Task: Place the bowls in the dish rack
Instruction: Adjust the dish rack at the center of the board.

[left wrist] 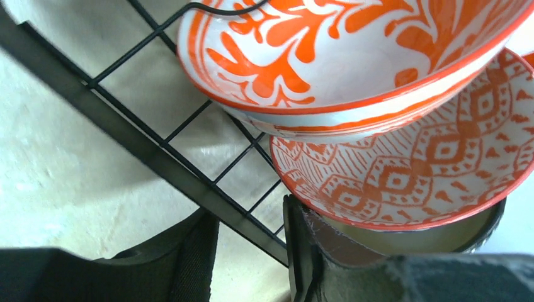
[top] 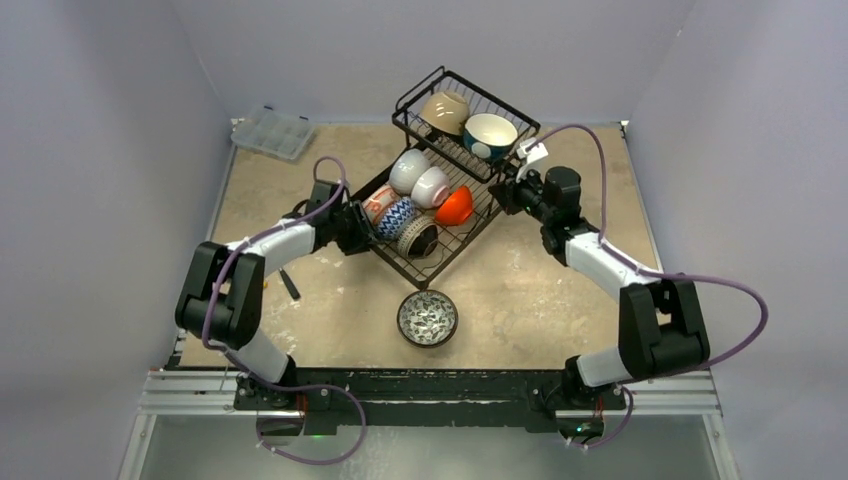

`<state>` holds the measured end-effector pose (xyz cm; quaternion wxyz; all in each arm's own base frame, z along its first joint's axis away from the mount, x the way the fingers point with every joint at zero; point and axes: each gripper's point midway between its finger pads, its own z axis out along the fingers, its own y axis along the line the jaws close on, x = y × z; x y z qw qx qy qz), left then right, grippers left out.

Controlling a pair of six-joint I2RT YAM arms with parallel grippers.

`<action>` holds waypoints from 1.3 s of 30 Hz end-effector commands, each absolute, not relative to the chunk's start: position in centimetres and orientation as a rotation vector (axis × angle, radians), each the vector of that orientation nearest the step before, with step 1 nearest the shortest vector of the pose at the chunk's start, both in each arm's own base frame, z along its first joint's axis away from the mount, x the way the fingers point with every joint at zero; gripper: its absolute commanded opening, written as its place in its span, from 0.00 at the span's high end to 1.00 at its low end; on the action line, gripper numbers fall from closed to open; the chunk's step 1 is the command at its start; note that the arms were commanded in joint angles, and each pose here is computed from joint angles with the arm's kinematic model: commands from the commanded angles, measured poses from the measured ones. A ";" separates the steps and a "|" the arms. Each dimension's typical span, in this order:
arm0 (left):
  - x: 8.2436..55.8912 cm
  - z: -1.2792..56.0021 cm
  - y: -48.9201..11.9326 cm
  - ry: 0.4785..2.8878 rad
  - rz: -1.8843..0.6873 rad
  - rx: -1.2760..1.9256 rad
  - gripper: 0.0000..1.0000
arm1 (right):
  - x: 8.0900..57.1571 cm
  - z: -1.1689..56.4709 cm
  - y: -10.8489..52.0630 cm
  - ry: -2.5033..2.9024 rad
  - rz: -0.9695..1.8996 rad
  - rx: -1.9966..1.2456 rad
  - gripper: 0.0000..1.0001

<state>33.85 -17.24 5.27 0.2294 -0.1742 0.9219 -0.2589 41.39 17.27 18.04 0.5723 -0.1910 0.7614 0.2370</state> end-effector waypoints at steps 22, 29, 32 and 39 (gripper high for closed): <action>46.0 3.9 -9.8 2.529 -0.377 -0.367 0.98 | 25.0 20.6 25.5 1.689 1.163 -0.660 1.00; 46.0 4.4 -8.4 2.533 -0.324 -0.393 0.92 | 24.5 20.9 25.3 1.694 1.160 -0.643 0.83; 46.3 6.1 -8.2 2.498 -0.336 -0.393 0.80 | 24.5 21.2 25.0 1.698 1.143 -0.625 0.65; 46.8 11.3 -8.5 2.398 -0.397 -0.362 0.49 | 23.8 21.9 24.5 1.703 1.130 -0.613 0.39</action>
